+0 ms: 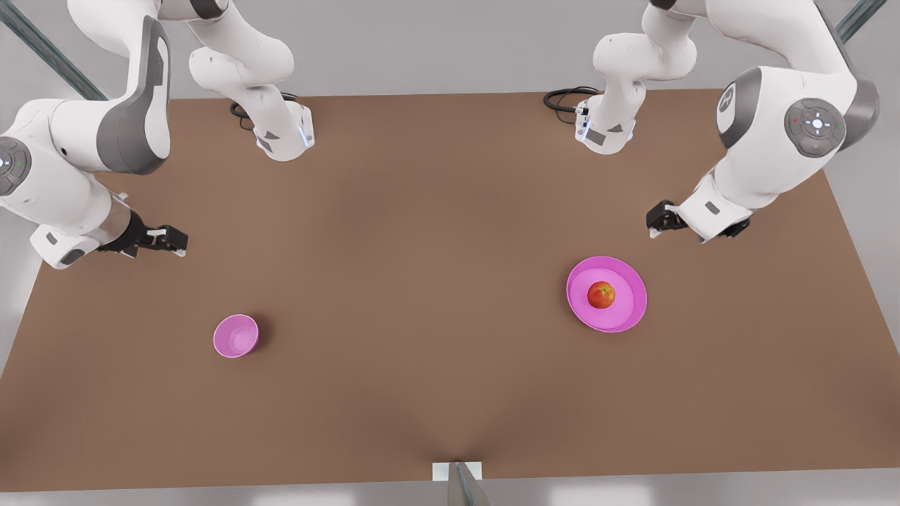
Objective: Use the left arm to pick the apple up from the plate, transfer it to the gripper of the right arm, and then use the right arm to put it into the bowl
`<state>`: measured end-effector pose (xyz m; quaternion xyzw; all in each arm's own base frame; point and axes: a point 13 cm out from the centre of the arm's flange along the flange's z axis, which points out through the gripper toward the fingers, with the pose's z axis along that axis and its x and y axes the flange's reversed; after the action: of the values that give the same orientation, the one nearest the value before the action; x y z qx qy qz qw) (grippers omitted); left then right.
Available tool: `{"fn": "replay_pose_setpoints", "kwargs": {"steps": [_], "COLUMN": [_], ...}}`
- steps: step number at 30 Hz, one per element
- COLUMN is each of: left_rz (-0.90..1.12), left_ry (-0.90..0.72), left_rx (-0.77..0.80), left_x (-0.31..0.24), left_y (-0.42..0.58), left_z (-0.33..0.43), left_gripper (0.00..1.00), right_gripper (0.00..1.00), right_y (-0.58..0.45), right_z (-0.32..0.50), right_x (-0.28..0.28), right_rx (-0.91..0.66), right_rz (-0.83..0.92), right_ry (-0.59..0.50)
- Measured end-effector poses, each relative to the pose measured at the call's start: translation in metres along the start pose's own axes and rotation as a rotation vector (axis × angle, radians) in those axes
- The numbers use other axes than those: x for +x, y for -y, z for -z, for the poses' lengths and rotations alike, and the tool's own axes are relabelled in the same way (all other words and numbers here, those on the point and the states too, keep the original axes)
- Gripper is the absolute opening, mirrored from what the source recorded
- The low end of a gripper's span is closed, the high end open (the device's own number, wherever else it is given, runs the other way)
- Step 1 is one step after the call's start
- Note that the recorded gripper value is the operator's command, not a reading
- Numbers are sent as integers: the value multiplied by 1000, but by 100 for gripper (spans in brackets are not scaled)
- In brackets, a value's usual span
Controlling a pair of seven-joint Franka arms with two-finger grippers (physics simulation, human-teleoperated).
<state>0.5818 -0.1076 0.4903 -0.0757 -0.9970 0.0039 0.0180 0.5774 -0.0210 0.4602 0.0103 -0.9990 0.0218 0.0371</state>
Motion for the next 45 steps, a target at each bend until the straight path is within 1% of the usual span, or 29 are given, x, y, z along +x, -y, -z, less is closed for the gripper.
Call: {"fn": "replay_pose_setpoints", "kwargs": {"steps": [2,3,7,10,14,19,24,30,41,45], "left_rz": [-4,-4,5,19,47,45,51,51,57,60], "left_ry": [-13,-35,-133,-117,-24,65,109,105,96,74], "left_rx": [0,1,2,4,11,16,23,29,27,27], "left_x": [-8,-10,7,20,14,5,-6,-6,-1,4], "left_y": [-2,-3,-3,-5,-14,-5,-1,6,6,5], "left_z": [-16,-37,-171,-245,-295,-327,-348,-381,-400,-418], "left_gripper": [100,100,100,100,100,100,100,100,100,100], "right_gripper": [100,100,100,100,100,100,100,100,100,100], "right_y": [0,1,1,1,1,2,2,2,2,2], "right_z": [1,1,1,2,2,2,2,2,0,1], "right_x": [-1,-2,-4,-4,-5,-5,-5,-5,-6,-6], "right_rx": [0,1,1,1,1,1,1,2,2,2], "right_rz": [3,4,9,13,17,20,22,25,28,29], "right_ry": [6,9,15,18,20,21,22,22,19,20]}}
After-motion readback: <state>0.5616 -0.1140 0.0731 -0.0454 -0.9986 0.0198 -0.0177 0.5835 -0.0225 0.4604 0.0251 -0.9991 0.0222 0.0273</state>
